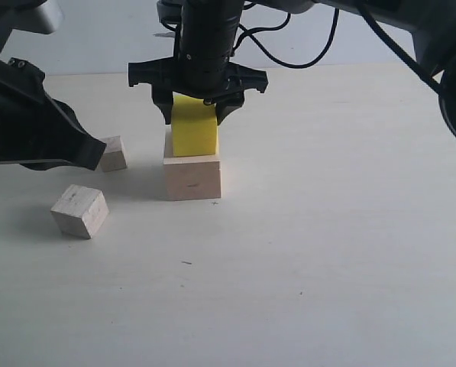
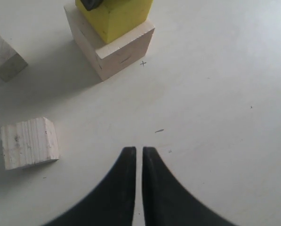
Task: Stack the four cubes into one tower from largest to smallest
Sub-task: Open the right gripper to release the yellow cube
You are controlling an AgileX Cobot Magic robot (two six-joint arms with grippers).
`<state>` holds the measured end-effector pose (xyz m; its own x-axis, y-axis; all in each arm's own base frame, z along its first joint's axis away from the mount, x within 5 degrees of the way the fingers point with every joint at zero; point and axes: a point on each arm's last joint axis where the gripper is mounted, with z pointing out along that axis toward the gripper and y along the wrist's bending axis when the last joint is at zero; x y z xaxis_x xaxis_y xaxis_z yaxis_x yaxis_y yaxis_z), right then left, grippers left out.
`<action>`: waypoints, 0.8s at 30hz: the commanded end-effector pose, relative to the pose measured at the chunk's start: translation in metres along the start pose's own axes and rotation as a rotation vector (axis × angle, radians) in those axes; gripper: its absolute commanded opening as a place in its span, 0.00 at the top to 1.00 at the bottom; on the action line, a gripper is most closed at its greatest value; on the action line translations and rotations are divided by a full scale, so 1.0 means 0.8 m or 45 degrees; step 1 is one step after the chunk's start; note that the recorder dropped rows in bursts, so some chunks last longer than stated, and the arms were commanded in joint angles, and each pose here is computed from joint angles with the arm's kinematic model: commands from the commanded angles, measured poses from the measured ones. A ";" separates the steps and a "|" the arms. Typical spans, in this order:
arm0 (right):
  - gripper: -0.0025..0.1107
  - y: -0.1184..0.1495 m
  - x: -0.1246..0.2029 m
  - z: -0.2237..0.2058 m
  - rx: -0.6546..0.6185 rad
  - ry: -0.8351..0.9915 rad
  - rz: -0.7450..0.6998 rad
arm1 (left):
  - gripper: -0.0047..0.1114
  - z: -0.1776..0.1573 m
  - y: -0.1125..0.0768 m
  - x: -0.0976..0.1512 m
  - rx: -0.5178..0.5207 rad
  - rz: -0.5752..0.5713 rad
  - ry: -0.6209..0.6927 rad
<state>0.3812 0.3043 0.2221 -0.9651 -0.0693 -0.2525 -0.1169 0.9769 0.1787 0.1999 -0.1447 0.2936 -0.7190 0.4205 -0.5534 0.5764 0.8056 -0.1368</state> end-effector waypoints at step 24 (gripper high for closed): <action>0.26 0.006 0.000 -0.008 -0.045 -0.004 0.022 | 0.89 -0.002 0.000 0.001 -0.007 0.003 -0.008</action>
<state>0.3796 0.3063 0.2222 -0.9704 -0.0575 -0.2345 -0.1073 0.9727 0.2058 0.2000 -0.1446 0.2936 -0.7184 0.4214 -0.5534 0.5768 0.8056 -0.1352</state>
